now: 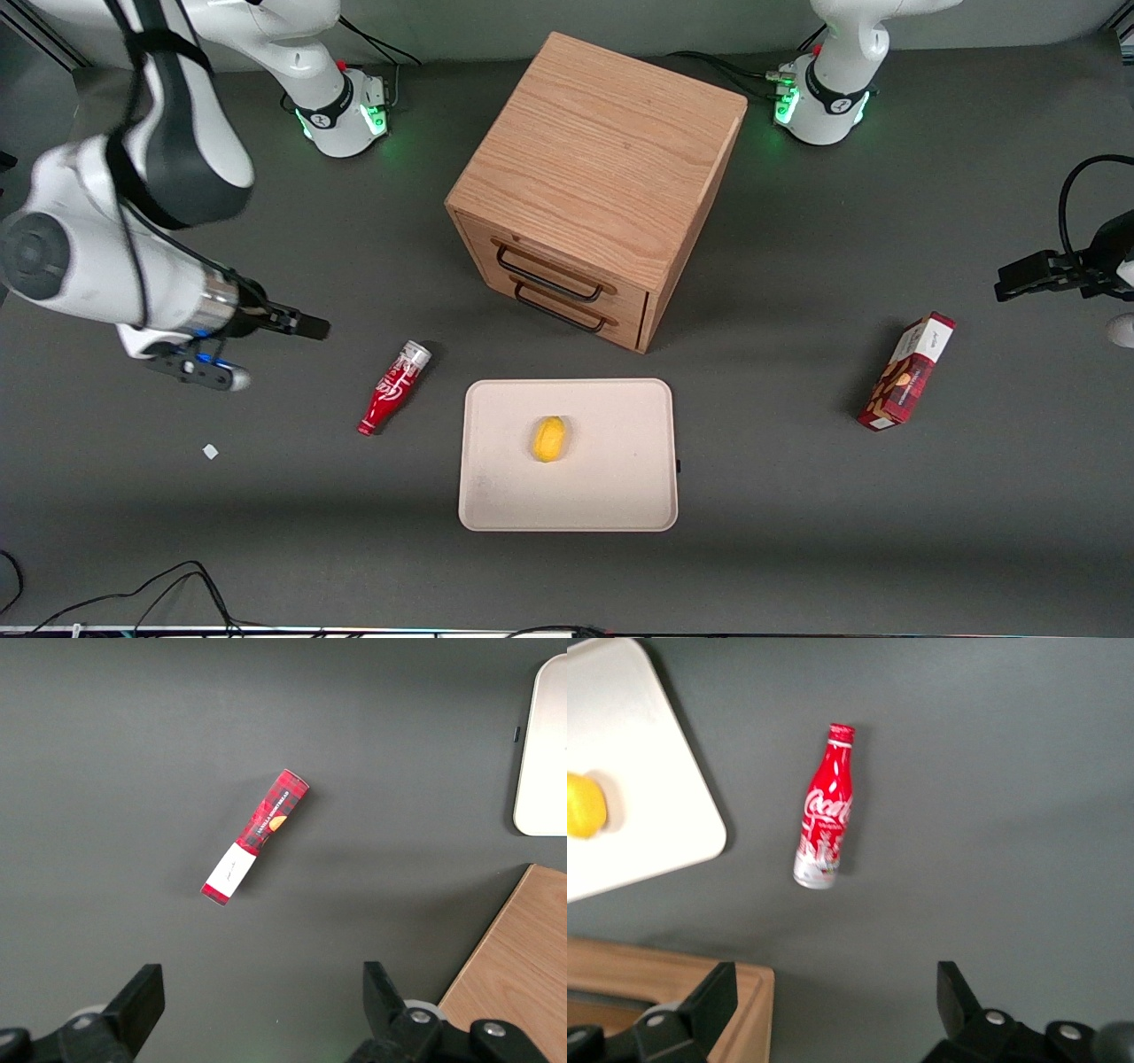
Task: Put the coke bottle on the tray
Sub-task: 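Move the open right gripper down over the red Coca-Cola bottle, then close the right gripper around the bottle's body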
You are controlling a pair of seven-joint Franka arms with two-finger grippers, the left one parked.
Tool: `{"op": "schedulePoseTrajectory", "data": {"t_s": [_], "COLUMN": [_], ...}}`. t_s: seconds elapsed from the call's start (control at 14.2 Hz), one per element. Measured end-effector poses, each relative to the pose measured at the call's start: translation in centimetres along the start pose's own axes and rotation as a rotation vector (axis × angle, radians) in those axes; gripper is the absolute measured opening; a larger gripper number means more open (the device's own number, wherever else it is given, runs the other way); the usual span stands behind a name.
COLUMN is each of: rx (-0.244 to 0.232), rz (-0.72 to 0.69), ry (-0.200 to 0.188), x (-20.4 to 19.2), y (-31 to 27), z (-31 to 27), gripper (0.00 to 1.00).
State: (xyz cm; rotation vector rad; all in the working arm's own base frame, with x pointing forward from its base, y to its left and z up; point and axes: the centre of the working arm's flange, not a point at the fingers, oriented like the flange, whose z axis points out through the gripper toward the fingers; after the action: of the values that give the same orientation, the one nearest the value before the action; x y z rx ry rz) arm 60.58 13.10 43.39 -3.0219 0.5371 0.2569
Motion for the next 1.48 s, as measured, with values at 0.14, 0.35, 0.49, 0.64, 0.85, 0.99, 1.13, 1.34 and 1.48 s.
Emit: {"op": "schedulePoseTrajectory", "data": {"t_s": [0.14,0.35,0.49,0.64,0.85,0.99,1.13,1.34,1.48], "rx": [0.012,0.004,-0.011,-0.012,-0.005,-0.020,-0.028,-0.034,-0.033], "rz": [0.045,0.087,0.115,0.134,0.159,0.181,0.196,0.198,0.198], "ry": [0.037,0.079,0.104,0.116,0.123,0.140,0.150,0.142,0.142], "x": [0.1,0.5,1.3,2.0,2.5,2.7,2.9,3.0,3.1], "y": [-1.2,-2.4,-3.0,-3.1,-3.0,-2.8,-2.7,-2.6,-2.6], "z": [4.0,9.3,12.8,15.9,19.3,21.1,22.8,24.7,24.9], "gripper": [1.00,1.00,1.00,1.00,1.00,1.00,1.00,1.00,1.00]}}
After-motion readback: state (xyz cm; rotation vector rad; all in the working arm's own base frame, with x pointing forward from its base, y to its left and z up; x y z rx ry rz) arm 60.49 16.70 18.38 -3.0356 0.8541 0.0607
